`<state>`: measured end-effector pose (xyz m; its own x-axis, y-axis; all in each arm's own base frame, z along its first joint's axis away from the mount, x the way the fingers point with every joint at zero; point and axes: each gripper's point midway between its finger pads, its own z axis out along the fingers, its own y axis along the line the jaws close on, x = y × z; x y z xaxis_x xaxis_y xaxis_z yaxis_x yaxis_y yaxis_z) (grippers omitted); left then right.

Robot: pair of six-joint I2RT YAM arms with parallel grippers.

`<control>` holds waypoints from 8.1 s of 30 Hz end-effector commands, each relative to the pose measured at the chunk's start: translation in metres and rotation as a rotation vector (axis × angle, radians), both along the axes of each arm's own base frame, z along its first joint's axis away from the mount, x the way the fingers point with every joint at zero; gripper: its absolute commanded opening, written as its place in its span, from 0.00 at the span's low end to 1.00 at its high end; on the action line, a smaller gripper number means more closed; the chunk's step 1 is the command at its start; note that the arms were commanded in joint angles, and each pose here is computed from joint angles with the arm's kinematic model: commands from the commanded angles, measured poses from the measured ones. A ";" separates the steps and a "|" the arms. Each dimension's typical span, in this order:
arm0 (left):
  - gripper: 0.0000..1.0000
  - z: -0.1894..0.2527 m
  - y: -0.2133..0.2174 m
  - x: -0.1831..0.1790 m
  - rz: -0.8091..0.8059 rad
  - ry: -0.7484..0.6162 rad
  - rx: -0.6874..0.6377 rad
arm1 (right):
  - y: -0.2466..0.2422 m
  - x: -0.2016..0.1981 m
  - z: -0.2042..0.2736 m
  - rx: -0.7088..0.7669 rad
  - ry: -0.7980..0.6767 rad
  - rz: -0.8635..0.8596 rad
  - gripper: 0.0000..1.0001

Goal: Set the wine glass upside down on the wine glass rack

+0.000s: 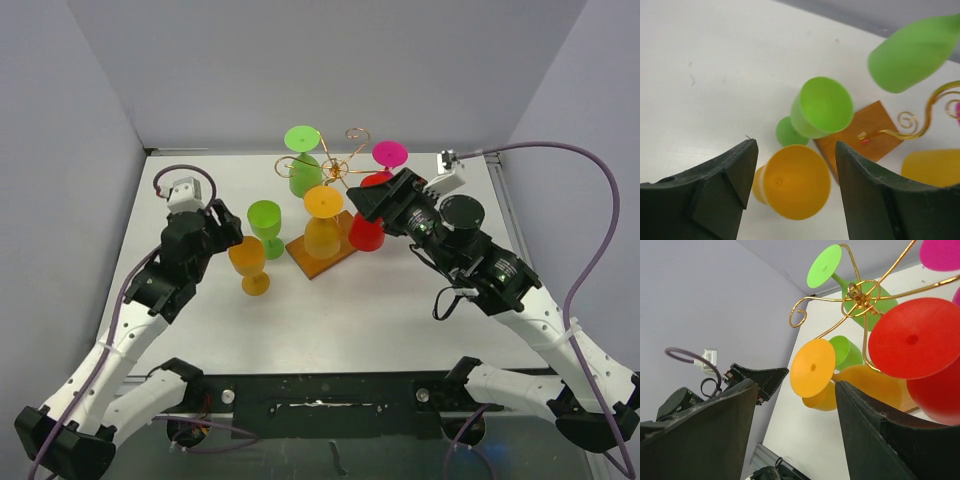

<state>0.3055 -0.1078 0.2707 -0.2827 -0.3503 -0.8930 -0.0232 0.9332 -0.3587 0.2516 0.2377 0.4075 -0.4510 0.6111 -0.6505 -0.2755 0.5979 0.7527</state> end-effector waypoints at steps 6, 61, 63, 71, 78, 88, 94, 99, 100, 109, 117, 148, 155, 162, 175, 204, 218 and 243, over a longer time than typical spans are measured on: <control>0.55 -0.066 0.019 -0.024 -0.044 0.342 -0.149 | 0.011 -0.005 0.051 -0.054 -0.269 0.107 0.64; 0.00 0.237 0.057 -0.085 -0.035 -0.798 -0.321 | 0.144 -0.001 0.106 0.432 -0.136 0.321 0.55; 0.00 0.241 0.053 -0.088 -0.065 -0.840 -0.331 | 0.150 0.004 0.106 0.464 -0.082 0.300 0.52; 0.00 0.247 0.043 -0.091 -0.128 -0.923 -0.359 | 0.153 0.028 0.118 0.560 -0.003 0.199 0.49; 0.00 0.244 0.037 -0.090 -0.167 -0.943 -0.373 | 0.159 0.040 0.125 0.577 0.005 0.161 0.49; 0.00 0.242 0.027 -0.084 -0.217 -0.953 -0.393 | 0.186 0.033 0.123 0.584 0.031 0.246 0.46; 0.00 0.239 0.023 -0.083 -0.243 -0.952 -0.395 | 0.191 0.031 0.126 0.599 0.022 0.261 0.45; 0.00 0.237 0.017 -0.084 -0.274 -0.950 -0.397 | 0.195 0.030 0.129 0.610 0.011 0.286 0.42; 0.00 0.236 0.016 -0.084 -0.283 -0.947 -0.395 | 0.197 0.030 0.129 0.612 0.011 0.291 0.41; 0.00 0.231 0.009 -0.088 -0.327 -0.938 -0.390 | 0.198 0.026 0.132 0.632 -0.012 0.319 0.15; 0.25 0.208 0.019 -0.081 -0.250 -0.834 -0.351 | 0.184 0.022 0.132 0.584 -0.134 0.305 0.00; 0.48 0.203 0.036 -0.100 -0.172 -0.784 -0.253 | 0.138 -0.016 0.087 -0.120 -0.802 0.364 0.00; 0.50 0.237 -0.004 -0.101 -0.390 -0.696 -0.463 | 0.151 -0.017 0.063 -0.197 -0.897 0.404 0.00; 0.53 0.228 -0.029 -0.096 -0.511 -0.562 -0.624 | 0.161 -0.018 0.054 -0.278 -1.005 0.414 0.00; 0.53 0.197 -0.054 -0.078 -0.589 -0.332 -0.838 | 0.175 -0.021 0.043 -0.327 -1.081 0.445 0.00; 0.00 0.183 -0.040 -0.069 -0.448 -0.273 -0.796 | 0.192 -0.034 0.015 -0.359 -1.076 0.557 0.46; 0.00 0.180 -0.009 -0.051 -0.245 -0.337 -0.685 | 0.137 -0.071 0.043 -0.317 -1.050 0.575 0.72; 0.00 0.174 -0.086 -0.004 -0.556 -0.121 -0.854 | 0.013 -0.025 0.061 -0.219 -0.754 -0.025 0.74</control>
